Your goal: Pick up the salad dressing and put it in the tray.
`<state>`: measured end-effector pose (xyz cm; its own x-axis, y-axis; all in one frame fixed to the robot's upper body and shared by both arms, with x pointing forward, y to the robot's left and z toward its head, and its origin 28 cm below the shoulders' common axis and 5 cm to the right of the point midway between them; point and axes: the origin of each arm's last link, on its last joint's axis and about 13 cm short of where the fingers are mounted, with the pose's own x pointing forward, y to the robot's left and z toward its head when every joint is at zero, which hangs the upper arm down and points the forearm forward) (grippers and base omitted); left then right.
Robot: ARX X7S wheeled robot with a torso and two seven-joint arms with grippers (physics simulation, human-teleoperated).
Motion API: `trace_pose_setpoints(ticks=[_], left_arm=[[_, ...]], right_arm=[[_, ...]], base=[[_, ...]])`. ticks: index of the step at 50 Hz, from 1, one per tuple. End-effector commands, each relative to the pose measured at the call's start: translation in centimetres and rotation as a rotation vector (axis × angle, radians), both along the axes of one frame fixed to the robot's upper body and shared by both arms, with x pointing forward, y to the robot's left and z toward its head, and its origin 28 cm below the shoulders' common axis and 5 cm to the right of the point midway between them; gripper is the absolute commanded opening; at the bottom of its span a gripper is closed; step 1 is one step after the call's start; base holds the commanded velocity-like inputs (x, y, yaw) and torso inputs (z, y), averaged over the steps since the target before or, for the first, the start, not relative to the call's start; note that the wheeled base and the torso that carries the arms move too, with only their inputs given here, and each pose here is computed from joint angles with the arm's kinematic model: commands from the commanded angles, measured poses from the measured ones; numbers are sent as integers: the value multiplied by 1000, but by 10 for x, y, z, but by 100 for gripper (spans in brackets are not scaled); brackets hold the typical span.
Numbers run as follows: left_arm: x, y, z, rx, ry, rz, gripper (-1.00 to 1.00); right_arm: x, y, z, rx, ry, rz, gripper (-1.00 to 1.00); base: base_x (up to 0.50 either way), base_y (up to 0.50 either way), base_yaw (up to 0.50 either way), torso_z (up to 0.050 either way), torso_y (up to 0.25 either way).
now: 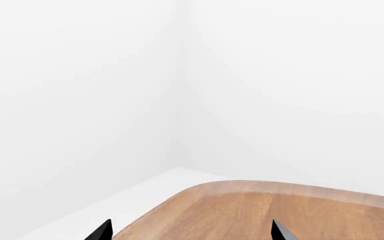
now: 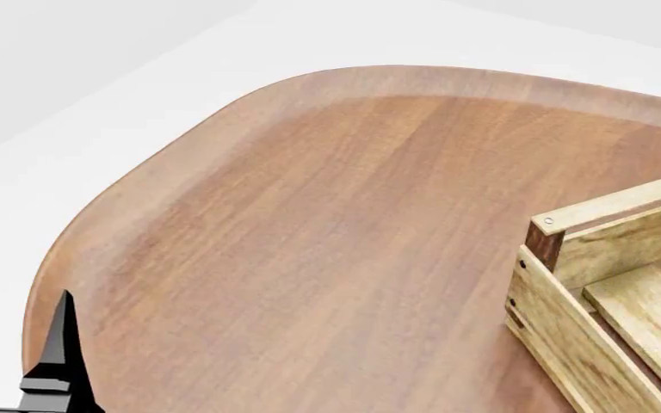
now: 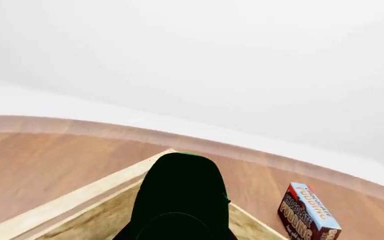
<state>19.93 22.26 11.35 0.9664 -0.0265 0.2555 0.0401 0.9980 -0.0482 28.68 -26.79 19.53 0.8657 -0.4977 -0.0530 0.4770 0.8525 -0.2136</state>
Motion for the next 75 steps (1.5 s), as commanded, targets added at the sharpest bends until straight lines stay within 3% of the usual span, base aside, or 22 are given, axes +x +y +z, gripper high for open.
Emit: trace_pose_setpoints(ticks=[1, 33, 42, 75], left_arm=[[0, 0, 0, 3, -1, -2, 100], [-1, -2, -1, 16, -6, -9, 100], [-1, -1, 1, -16, -8, -6, 100], [-3, -2, -2, -7, -14, -26, 100]], right_arm=[[9, -16, -4, -20, -7, -101, -100], [24, -48, -50, 24, 65, -276, -100], [28, -51, -64, 8, 75, -284, -100], [35, -56, -110, 39, 105, -315, -100]], base=[[0, 0, 0, 0, 0], [0, 0, 0, 0, 1], [0, 0, 0, 0, 0], [0, 0, 0, 0, 1]])
